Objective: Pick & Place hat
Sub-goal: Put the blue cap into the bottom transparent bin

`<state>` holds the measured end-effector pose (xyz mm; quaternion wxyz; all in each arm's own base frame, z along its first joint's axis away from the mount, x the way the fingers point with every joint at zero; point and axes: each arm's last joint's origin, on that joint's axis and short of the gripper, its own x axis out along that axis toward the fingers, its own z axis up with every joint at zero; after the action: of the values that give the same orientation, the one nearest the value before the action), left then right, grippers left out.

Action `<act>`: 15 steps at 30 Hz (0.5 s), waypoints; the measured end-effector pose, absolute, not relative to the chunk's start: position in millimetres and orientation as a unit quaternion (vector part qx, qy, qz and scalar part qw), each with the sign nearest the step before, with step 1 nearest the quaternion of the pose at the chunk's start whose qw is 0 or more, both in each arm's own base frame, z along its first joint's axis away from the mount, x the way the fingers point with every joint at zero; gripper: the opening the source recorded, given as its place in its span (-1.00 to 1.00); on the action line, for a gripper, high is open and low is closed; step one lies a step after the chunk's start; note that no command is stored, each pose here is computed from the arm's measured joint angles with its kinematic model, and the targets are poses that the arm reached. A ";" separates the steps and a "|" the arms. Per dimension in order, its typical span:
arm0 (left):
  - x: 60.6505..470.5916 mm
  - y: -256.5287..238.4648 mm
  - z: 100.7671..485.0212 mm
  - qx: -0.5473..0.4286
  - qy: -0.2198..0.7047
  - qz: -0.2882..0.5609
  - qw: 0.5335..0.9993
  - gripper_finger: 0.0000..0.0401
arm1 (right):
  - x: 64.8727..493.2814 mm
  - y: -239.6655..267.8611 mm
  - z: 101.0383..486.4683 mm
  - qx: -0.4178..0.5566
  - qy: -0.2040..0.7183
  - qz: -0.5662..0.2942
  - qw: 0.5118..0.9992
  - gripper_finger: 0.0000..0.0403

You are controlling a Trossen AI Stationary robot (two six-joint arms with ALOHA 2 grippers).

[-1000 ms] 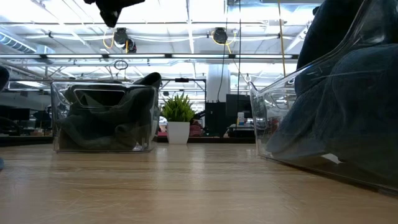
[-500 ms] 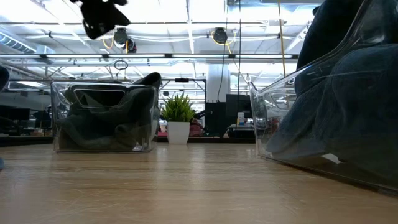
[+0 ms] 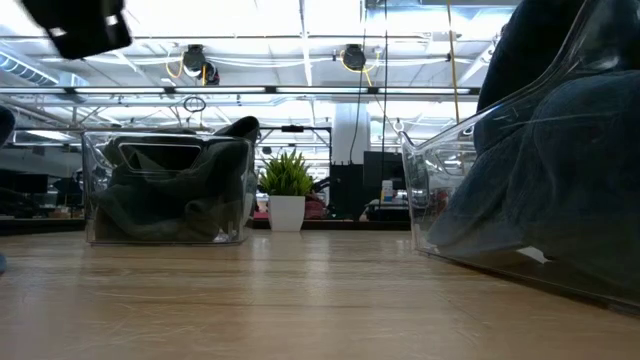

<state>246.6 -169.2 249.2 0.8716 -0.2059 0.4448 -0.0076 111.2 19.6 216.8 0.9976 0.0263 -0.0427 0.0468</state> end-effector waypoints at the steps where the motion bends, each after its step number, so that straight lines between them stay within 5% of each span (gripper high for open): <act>1: 247.6 -175.6 243.9 -0.212 0.449 -0.009 0.868 -0.26 | 111.5 19.4 215.4 0.025 -0.043 0.042 0.998 -1.00; 15: 246.3 -202.4 225.9 -0.198 0.448 -0.020 0.871 -0.26 | 111.2 20.1 216.9 0.039 -0.061 0.055 0.996 -1.00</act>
<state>246.3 -202.4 225.9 0.8713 -0.1983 0.4484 -0.0196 111.2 20.1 216.9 0.9959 0.0390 -0.0606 0.0546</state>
